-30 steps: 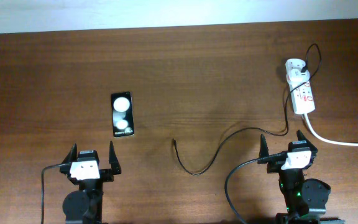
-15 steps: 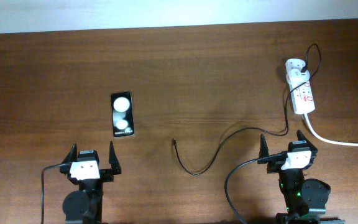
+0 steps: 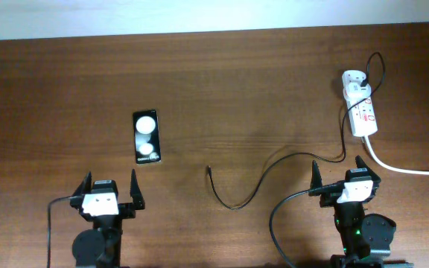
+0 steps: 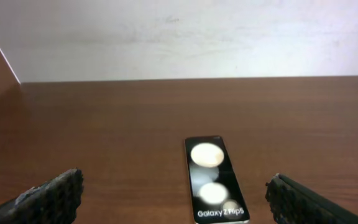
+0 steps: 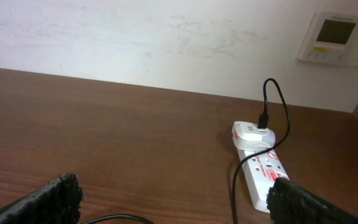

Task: Plug charger to phone and switch on socket
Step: 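Move the left gripper down over the black phone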

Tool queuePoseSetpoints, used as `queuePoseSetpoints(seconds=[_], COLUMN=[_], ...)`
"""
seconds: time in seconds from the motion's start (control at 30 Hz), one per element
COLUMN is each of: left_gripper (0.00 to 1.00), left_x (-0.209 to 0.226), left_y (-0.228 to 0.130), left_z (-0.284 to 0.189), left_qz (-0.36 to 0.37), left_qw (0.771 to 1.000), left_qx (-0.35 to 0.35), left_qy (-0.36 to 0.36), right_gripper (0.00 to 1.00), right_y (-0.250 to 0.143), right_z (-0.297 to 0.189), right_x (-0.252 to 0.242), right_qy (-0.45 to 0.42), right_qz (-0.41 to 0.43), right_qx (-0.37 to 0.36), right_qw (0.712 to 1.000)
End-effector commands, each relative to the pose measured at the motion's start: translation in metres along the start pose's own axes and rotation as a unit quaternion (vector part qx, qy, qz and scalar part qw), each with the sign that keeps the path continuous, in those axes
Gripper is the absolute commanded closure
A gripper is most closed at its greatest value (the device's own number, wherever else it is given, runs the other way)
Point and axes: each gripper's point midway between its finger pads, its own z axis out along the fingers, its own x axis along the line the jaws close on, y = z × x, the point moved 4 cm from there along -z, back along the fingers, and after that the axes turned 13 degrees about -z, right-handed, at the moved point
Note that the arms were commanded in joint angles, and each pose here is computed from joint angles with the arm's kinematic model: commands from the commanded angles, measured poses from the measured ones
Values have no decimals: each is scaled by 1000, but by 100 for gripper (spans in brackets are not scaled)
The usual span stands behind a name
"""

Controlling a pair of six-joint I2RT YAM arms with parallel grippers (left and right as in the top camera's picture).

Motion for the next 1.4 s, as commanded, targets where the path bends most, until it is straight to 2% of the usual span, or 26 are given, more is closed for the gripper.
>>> queuePoseSetpoints(seconds=[0.0, 0.2, 0.37, 0.57, 0.67, 0.8, 0.9, 1.07, 1.1, 1.13, 1.17, 1.2, 1.23, 1.33, 1.37], left_gripper=[1, 1, 1, 1, 1, 1, 1, 1, 7, 65, 52, 1, 1, 1, 1], left_x=[-5, -12, -27, -32, -33, -39, -42, -44, -44, -44, -44, -51, -59, -70, -69], left_y=[26, 40, 52, 52, 46, 51, 64, 65, 64, 65, 65, 64, 63, 60, 60], left_z=[-8, 6, 42, 98, 125, 151, 165, 165, 165, 165, 165, 163, 163, 161, 162], left_qz=[7, 10, 10, 12, 12, -2, -7, -7, -7, -7, -7, -19, -27, -14, -19], left_qw=[1000, 999, 991, 956, 930, 910, 906, 905, 905, 905, 905, 902, 900, 898, 898], left_qx=[-23, 38, 130, 293, 367, 414, 423, 426, 426, 426, 426, 431, 433, 437, 438], left_qy=[-10, -10, -34, -4, 10, 14, 18, 16, 16, 16, 16, -9, -35, -42, -20], right_gripper=[1, 1, 1, 1, 1, 1, 1, 1, 1, 1, 1, 1, 1, 1, 1], right_y=[0, 0, 0, 0, 0, 0, 0, 0, 0, 0, 0, 0, 0, 0, 0], right_z=[0, 0, 0, 0, 0, 0, 0, 0, 0, 0, 0, 0, 0, 0, 0], right_x=[4, 4, 4, 4, 4, 4, 4, 4, 4, 4, 4, 4, 4, 4, 4], right_qy=[12, 12, 12, 12, 12, 12, 12, 12, 12, 12, 12, 12, 12, 12, 12], right_qz=[-2, -2, -2, -2, -2, -2, -2, -2, -2, -2, -2, -2, -2, -2, -2], right_qx=[-4, -4, -4, -4, -4, -4, -4, -4, -4, -4, -4, -4, -4, -4, -4], right_qw=[1000, 1000, 1000, 1000, 1000, 1000, 1000, 1000, 1000, 1000, 1000, 1000, 1000, 1000, 1000])
